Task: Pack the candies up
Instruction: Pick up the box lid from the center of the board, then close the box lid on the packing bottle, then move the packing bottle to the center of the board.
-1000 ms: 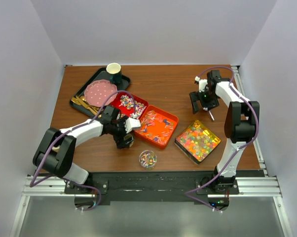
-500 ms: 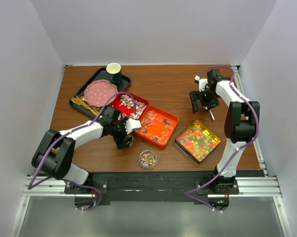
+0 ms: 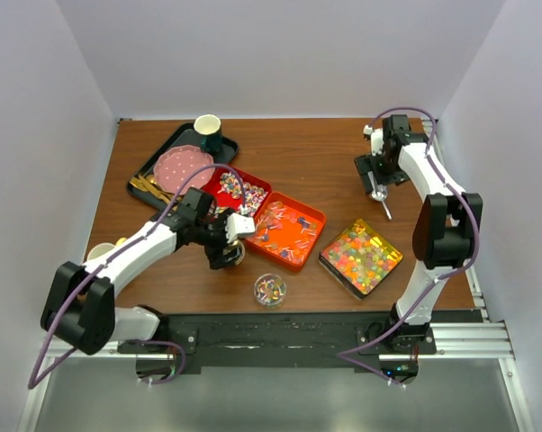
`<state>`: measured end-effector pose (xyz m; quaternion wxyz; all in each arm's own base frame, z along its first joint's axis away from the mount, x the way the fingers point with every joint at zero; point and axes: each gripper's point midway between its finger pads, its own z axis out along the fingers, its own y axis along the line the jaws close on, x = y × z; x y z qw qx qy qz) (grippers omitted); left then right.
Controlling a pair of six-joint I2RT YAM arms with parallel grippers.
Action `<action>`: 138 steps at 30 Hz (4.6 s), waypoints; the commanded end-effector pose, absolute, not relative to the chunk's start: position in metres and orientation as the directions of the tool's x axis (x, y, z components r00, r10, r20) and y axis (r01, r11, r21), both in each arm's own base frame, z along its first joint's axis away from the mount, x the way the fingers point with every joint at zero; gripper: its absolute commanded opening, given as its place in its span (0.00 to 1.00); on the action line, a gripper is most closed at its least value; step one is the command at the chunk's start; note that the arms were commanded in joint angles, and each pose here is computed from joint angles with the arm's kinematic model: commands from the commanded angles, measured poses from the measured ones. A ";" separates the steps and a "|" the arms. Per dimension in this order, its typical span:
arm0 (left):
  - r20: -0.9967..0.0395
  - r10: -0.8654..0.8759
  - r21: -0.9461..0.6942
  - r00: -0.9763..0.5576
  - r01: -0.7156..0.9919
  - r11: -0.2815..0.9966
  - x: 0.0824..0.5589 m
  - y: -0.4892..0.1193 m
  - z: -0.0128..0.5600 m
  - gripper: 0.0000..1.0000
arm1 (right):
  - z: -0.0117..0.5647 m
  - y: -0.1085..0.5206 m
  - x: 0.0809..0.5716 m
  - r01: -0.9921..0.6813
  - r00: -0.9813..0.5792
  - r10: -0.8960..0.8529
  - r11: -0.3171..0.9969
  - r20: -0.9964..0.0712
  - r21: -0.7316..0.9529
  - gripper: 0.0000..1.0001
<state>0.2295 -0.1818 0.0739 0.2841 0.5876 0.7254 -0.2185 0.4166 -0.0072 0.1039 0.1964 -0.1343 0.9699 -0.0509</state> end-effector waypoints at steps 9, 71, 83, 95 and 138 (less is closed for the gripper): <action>-0.794 0.604 0.028 0.060 0.998 -0.063 0.161 -0.264 0.147 0.78 | 0.151 -0.006 0.397 -0.193 -0.845 -0.251 0.967 -0.473 -0.169 0.99; -0.867 0.485 0.035 -0.114 0.957 0.287 0.145 -0.281 0.131 1.00 | 0.180 0.031 0.358 -0.328 -0.798 -0.278 0.945 -0.535 -0.002 0.99; -0.591 0.031 -0.409 -0.806 0.333 0.850 0.176 -0.205 0.080 0.26 | 0.191 0.030 0.361 -0.424 -0.771 -0.386 0.905 -0.507 -0.043 0.99; -0.480 0.043 -0.635 -0.876 0.381 0.672 0.100 -0.234 0.042 0.00 | 0.202 0.048 0.371 -0.501 -0.722 -0.458 0.863 -0.519 -0.065 0.99; -0.989 0.108 -0.054 -0.097 0.936 0.349 0.130 -0.347 0.078 0.83 | 0.115 0.205 0.170 -0.989 -0.114 -0.852 0.050 -0.511 0.137 0.44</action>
